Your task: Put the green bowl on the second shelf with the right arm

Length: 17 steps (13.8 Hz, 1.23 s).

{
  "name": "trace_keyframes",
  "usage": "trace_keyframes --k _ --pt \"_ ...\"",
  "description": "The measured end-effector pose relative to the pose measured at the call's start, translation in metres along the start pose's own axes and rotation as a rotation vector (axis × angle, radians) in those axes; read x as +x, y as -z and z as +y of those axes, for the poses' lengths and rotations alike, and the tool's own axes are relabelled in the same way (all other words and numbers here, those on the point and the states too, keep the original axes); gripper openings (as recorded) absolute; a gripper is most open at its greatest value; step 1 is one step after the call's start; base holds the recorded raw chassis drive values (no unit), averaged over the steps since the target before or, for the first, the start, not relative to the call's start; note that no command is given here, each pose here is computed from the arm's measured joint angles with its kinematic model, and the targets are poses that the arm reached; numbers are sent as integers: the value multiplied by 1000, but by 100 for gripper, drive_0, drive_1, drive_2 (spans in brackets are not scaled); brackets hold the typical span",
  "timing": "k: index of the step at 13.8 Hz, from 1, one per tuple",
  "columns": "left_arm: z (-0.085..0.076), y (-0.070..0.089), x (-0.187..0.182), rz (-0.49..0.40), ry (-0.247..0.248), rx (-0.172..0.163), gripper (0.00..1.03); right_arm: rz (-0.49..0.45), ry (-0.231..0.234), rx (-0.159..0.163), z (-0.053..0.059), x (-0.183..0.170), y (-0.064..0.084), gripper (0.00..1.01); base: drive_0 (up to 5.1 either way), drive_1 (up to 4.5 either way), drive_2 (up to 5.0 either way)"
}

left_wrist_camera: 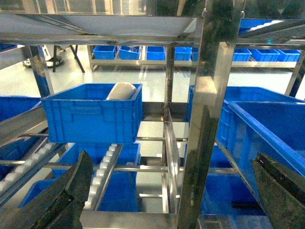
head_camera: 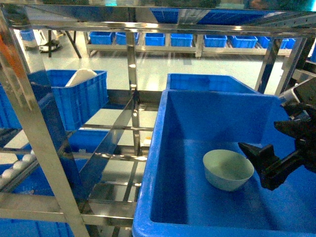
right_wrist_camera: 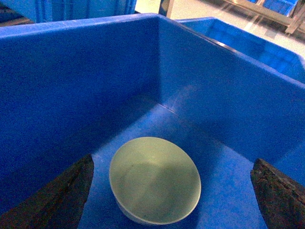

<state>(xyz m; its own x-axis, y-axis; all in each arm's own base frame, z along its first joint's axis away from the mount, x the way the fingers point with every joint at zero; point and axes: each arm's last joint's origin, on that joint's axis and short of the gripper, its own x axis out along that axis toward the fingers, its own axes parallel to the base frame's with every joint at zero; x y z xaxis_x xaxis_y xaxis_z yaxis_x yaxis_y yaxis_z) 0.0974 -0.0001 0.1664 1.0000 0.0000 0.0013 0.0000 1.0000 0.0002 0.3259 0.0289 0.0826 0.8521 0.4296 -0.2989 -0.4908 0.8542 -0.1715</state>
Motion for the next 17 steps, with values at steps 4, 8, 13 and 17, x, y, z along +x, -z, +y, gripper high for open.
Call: trace_keyframes --k 4,8,13,17 --pt "0 0 0 0 0 0 98 -147 43 -15 19 -45 -13 98 0 0 0" --pt "0 0 0 0 0 0 98 -202 61 17 22 -73 -28 98 0 0 0" --pt "0 0 0 0 0 0 98 -213 78 91 44 -172 -36 98 0 0 0" --pt "0 0 0 0 0 0 98 -296 89 76 74 -230 -49 98 0 0 0"
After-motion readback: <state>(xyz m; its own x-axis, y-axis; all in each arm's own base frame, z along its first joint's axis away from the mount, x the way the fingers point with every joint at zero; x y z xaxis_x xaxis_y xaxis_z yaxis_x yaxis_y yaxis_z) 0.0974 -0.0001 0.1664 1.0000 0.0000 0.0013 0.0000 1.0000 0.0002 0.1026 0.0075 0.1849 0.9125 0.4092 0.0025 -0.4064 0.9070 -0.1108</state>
